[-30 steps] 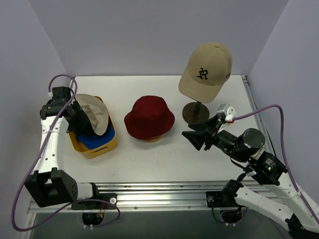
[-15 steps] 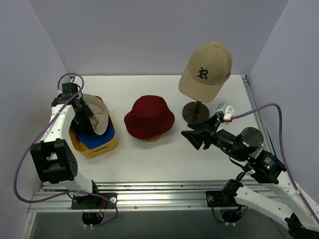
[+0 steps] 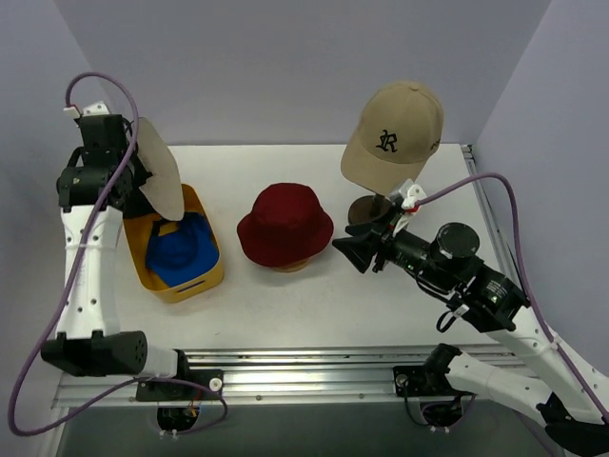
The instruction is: Stack the hats
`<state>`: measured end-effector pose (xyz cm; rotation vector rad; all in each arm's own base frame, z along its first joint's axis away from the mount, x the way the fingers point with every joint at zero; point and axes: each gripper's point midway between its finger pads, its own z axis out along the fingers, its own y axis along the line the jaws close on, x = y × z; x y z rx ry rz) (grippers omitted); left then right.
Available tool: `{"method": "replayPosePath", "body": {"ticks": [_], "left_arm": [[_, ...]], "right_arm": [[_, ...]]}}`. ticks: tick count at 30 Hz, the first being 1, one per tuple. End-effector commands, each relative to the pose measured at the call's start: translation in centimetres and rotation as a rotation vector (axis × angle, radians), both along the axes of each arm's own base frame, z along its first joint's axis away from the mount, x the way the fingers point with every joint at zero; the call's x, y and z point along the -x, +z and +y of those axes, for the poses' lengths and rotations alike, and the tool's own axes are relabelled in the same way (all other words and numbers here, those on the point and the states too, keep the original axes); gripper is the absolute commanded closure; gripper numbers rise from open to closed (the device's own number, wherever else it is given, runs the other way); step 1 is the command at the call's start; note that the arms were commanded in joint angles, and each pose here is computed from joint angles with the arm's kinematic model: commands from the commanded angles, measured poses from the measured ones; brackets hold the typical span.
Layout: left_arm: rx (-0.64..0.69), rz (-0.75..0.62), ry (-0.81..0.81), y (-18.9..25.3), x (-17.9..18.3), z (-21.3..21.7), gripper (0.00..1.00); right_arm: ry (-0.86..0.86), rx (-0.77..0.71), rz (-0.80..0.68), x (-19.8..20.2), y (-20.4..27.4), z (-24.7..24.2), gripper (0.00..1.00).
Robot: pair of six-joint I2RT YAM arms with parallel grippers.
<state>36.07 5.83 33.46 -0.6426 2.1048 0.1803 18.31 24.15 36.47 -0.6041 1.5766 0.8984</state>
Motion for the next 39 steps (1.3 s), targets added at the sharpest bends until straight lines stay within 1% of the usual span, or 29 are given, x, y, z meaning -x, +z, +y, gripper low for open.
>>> {"method": "replayPosePath", "body": {"ticks": [1, 2, 3, 4, 5, 7, 9, 10, 11, 13, 14, 18, 19, 20, 22, 24, 25, 27, 29, 32, 33, 34, 36, 38, 39], "left_arm": [[-0.069, 0.002, -0.096, 3.6, 3.7, -1.8, 0.98], [-0.071, -0.011, -0.121, 4.4, 3.9, -2.5, 0.98], [-0.076, 0.009, -0.145, 4.3, 4.6, -3.1, 0.98], [-0.087, 0.006, -0.194, 4.7, 4.9, -4.3, 0.98], [-0.087, -0.001, -0.225, 5.0, 5.1, -5.0, 0.98], [-0.076, -0.025, -0.285, 5.7, 5.9, -6.3, 0.98], [-0.066, -0.080, -0.406, 6.6, 6.4, -8.9, 0.98], [-0.067, -0.099, -0.439, 6.9, 6.5, -9.7, 0.98], [-0.074, -0.115, -0.508, 7.2, 6.8, -11.3, 0.98], [-0.069, -0.166, -0.575, 7.6, 7.0, -12.9, 0.98], [-0.073, -0.205, -0.611, 8.2, 6.8, -13.8, 0.98], [-0.079, -0.264, -0.680, 8.6, 6.6, -15.0, 0.98], [-0.084, -0.273, -0.691, 8.6, 6.4, -15.2, 0.98], [-0.100, -0.271, -0.702, 8.3, 6.2, -15.4, 0.98], [-0.120, -0.318, -0.723, 9.0, 5.8, -15.8, 0.98], [-0.137, -0.346, -0.734, 9.2, 5.0, -16.5, 0.98], [-0.148, -0.357, -0.751, 9.4, 5.0, -17.2, 0.98], [-0.225, -0.360, -0.664, 9.8, 3.7, -16.4, 0.98], [-0.283, -0.349, -0.619, 9.9, 3.0, -16.1, 0.98], [-0.324, -0.345, -0.557, 9.9, 1.4, -16.0, 0.98], [-0.364, -0.328, -0.545, 9.7, 0.7, -15.9, 0.97], [-0.369, -0.326, -0.547, 9.5, 0.4, -16.2, 0.98], [-0.365, -0.333, -0.556, 9.1, -0.5, -17.4, 0.98], [-0.377, -0.352, -0.530, 9.4, -1.2, -18.1, 0.98], [-0.403, -0.327, -0.513, 8.6, -2.1, -18.8, 0.98]], "right_arm": [[0.016, -0.091, -0.063, -0.5, 5.5, 1.4, 0.59], [0.028, -0.087, -0.066, -0.8, 6.0, 2.1, 0.59], [0.032, -0.099, -0.107, -0.9, 8.1, 2.4, 0.58], [0.035, -0.047, -0.075, -1.9, 7.0, 4.1, 0.58], [0.022, -0.018, -0.070, -2.2, 7.0, 5.0, 0.57], [0.024, 0.039, -0.090, -2.9, 8.1, 7.4, 0.57], [0.031, 0.064, -0.107, -2.3, 8.7, 9.5, 0.56], [0.038, 0.060, -0.124, -2.5, 9.4, 10.9, 0.55], [0.045, 0.049, -0.129, -2.6, 9.7, 11.6, 0.55], [0.051, 0.036, -0.140, -3.3, 10.1, 13.2, 0.54], [0.056, 0.018, -0.159, -3.4, 11.2, 13.6, 0.54], [0.021, 0.000, -0.178, -5.0, 11.9, 15.4, 0.53], [-0.059, -0.003, -0.166, -6.4, 11.7, 15.2, 0.51], [-0.116, -0.054, -0.143, -7.2, 12.3, 14.9, 0.50], [-0.233, -0.076, -0.117, -8.7, 12.2, 13.4, 0.50], [-0.250, -0.051, -0.111, -8.8, 11.1, 12.8, 0.50], [-0.252, -0.067, -0.121, -8.5, 11.6, 12.0, 0.50], [-0.249, -0.061, -0.131, -8.1, 11.4, 11.3, 0.50], [-0.273, -0.043, -0.147, -8.0, 11.0, 9.8, 0.50], [-0.294, -0.022, -0.147, -7.6, 10.4, 8.0, 0.50], [-0.303, -0.027, -0.150, -7.4, 10.7, 7.0, 0.50], [-0.305, -0.014, -0.145, -7.4, 9.9, 6.6, 0.50], [-0.321, -0.040, -0.155, -6.8, 10.7, 4.9, 0.50], [-0.327, -0.039, -0.152, -6.5, 10.1, 4.0, 0.50], [-0.331, -0.058, -0.162, -6.0, 10.8, 3.0, 0.50]]}}
